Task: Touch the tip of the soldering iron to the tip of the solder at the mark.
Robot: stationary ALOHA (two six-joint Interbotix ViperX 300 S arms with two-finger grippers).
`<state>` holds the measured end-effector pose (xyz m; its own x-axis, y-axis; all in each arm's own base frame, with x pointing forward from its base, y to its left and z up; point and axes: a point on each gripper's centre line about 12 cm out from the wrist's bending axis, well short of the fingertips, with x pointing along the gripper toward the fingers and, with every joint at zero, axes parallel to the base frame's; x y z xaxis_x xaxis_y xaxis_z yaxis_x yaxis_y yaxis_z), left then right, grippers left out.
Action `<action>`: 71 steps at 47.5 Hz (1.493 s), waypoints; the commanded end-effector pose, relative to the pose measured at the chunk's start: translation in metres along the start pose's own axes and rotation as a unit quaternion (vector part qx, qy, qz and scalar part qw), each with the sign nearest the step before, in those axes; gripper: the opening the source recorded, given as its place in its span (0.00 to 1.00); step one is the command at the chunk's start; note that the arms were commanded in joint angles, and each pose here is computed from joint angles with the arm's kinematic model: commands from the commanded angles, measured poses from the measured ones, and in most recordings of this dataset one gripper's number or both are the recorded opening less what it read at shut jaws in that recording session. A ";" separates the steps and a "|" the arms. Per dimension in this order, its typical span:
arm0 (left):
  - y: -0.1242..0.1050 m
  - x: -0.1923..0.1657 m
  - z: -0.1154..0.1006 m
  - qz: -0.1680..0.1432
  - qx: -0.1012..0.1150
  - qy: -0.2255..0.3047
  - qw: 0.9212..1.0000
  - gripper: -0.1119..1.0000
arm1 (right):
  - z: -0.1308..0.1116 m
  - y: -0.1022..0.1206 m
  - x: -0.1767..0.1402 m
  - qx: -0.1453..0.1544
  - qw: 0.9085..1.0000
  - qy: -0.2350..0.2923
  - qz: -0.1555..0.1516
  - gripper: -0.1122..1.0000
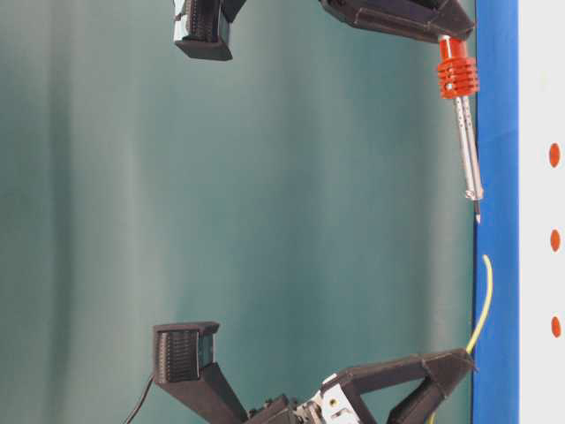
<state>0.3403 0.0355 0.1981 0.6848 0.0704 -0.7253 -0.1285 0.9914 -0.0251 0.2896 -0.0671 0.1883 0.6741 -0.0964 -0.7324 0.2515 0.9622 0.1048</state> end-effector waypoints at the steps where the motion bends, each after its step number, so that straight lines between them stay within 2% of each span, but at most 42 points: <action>1: 0.001 -0.006 0.011 0.001 -0.001 -0.017 1.000 0.13 | 0.013 0.001 -0.004 -0.001 1.000 -0.019 0.000 0.16; 19: 0.000 -0.009 0.003 0.001 0.002 -0.006 1.000 0.13 | 0.013 0.001 -0.004 0.000 1.000 -0.019 0.000 0.16; 31: 0.002 -0.017 -0.016 0.002 -0.013 0.005 1.000 0.13 | 0.013 0.001 -0.004 0.000 1.000 -0.019 0.000 0.16; 40: 0.001 -0.020 -0.021 0.001 -0.028 0.005 1.000 0.13 | 0.013 0.000 -0.004 0.001 1.000 -0.018 0.000 0.16; 71: 0.001 -0.001 -0.045 0.002 -0.031 0.024 0.999 0.13 | 0.017 0.000 0.001 0.002 1.000 -0.016 -0.001 0.16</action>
<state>0.3044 0.0308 0.1620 0.6289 0.0628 -0.7750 -0.1765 0.9822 -0.0637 0.2939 -0.0682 0.1869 0.6687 -0.0946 -0.7375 0.2540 0.9613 0.1071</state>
